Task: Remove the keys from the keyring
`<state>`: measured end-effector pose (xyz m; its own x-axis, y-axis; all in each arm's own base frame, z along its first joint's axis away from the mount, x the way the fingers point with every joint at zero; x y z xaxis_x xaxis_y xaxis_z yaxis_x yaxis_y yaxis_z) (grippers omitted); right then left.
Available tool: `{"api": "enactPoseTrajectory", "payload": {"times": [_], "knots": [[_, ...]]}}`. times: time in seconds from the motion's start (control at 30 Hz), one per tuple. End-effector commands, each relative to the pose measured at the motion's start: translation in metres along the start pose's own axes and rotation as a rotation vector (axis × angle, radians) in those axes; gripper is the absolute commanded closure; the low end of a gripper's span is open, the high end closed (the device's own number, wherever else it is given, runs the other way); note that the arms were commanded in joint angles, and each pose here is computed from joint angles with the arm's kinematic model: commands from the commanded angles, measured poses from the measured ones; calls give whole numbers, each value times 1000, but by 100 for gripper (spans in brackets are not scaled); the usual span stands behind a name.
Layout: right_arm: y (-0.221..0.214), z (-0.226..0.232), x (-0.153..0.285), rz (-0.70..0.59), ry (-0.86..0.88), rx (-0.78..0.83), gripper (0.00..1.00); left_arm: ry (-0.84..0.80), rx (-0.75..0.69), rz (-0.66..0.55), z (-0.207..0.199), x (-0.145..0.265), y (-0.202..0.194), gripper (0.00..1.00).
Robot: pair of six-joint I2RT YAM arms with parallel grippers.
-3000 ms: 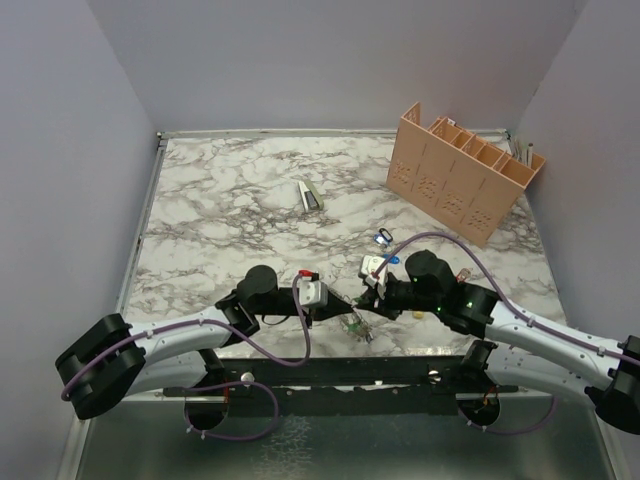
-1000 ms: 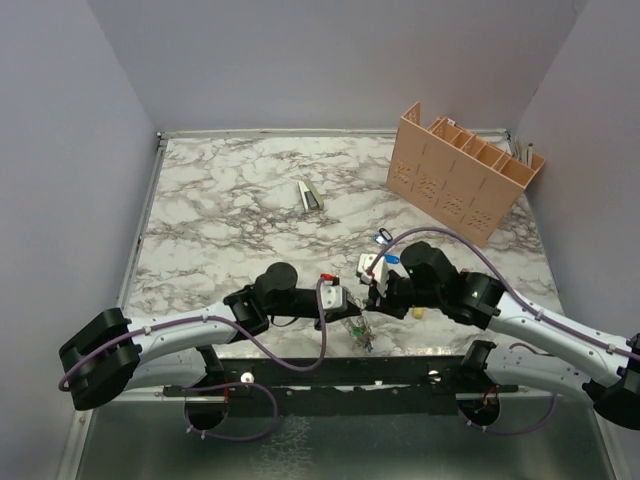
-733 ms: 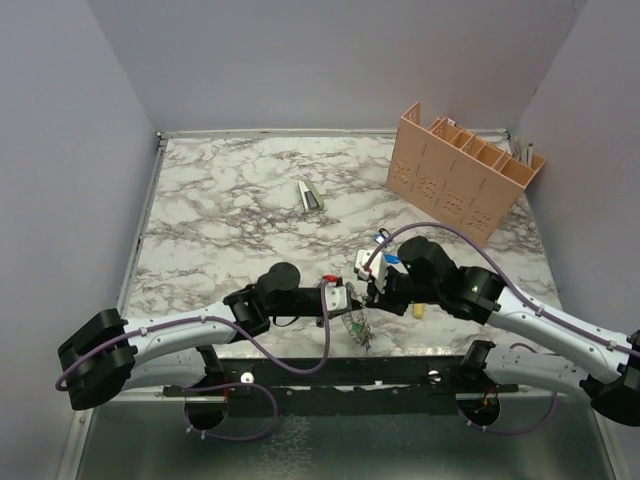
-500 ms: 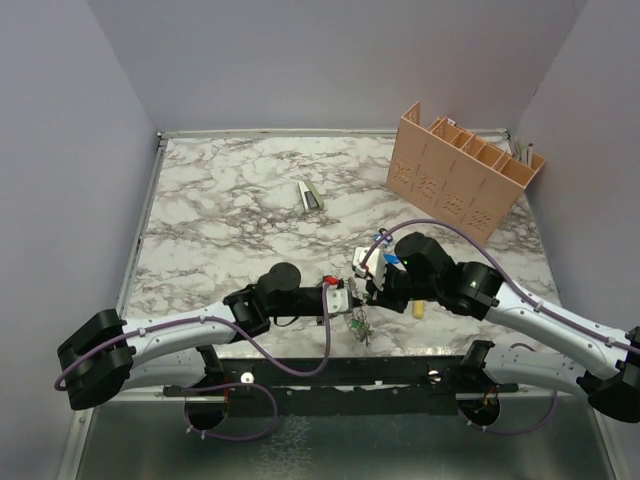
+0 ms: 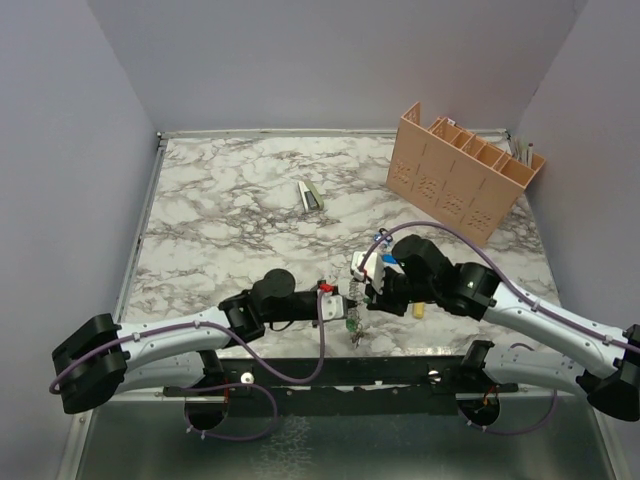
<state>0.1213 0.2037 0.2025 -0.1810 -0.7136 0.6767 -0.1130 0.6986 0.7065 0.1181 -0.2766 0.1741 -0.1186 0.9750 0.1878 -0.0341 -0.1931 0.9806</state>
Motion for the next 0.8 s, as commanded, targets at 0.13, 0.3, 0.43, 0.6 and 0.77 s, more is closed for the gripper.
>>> {"api": "enactPoseTrajectory", "payload": {"times": [0.13, 0.3, 0.43, 0.6, 0.77], "knots": [[-5, -2, -3, -80, -110, -21, 99, -25, 5, -77, -8, 6, 1, 100], [-7, -4, -8, -101, -150, -54, 99, -46, 19, -142, -12, 11, 4, 100], [-8, -6, -14, -124, -182, -93, 99, -44, 32, -203, -13, 17, 8, 100], [-8, -6, -18, -154, -194, -124, 99, 42, 69, -218, -5, 20, 8, 100], [-6, -6, -19, -194, -207, -136, 99, 133, 100, -221, 4, 23, 6, 100]]}}
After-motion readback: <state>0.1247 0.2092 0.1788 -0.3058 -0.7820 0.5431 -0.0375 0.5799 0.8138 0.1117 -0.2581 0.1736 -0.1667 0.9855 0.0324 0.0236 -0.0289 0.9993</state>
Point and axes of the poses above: each gripper's point midway between its finger pads, its own x axis back along the fingers, its own z axis along the line the jaws close on, y = z × x, the point moved 6 cm from there along x, back along the fingers, and after that the axes turned 13 degrees about x, right-handed, at the moved point
